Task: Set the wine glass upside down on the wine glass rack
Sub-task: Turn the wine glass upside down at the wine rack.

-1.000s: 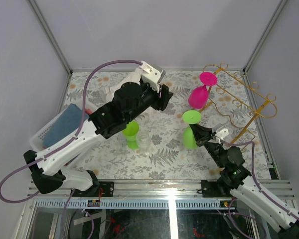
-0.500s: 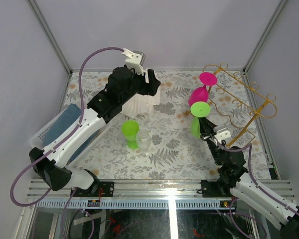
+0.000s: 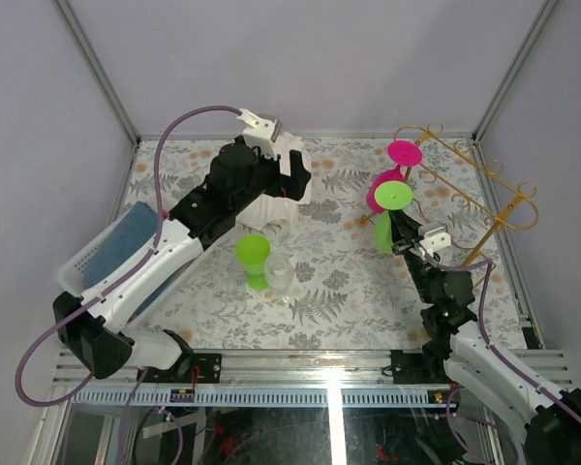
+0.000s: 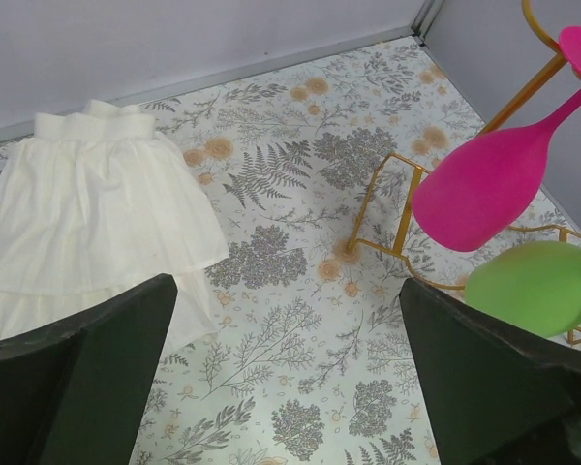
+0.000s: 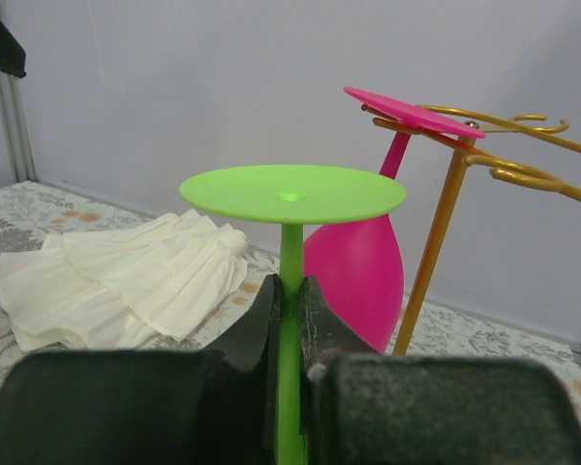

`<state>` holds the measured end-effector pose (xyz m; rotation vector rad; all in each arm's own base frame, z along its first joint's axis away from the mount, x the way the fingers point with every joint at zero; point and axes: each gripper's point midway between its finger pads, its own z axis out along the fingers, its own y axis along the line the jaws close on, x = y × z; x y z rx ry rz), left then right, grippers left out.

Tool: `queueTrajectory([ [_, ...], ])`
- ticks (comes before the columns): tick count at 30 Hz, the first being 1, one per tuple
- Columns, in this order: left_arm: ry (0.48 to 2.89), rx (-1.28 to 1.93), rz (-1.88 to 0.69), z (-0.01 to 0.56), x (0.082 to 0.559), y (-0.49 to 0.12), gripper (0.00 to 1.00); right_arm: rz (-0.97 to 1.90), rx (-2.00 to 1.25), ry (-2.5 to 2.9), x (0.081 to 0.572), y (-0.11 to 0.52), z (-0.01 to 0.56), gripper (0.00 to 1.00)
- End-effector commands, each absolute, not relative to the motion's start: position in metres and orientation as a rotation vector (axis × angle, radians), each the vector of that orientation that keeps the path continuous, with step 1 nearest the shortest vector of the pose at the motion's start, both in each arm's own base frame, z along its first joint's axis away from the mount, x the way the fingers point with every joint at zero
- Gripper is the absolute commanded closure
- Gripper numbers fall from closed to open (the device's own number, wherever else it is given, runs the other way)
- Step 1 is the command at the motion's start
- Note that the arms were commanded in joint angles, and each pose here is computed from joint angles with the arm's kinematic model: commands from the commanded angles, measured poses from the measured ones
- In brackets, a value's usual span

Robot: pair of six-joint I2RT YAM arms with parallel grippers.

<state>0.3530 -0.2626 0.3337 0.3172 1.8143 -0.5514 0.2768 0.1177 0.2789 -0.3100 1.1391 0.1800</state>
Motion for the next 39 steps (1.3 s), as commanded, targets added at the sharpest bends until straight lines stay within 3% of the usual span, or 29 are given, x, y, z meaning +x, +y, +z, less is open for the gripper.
queueTrajectory([
  [1, 1.735, 0.284, -0.538, 0.354, 0.355, -0.255, 0.00, 0.289, -0.275, 0.946, 0.264, 0.121, 0.341, 1.00],
  [16, 1.749, 0.313, -0.557, 0.350, 0.353, -0.260, 0.00, 0.282, -0.126, 0.893, 0.264, 0.091, 0.365, 1.00],
  [39, 1.743, 0.323, -0.547, 0.352, 0.351, -0.259, 0.00, 0.162, 0.117, 1.022, 0.296, 0.054, 0.356, 1.00],
])
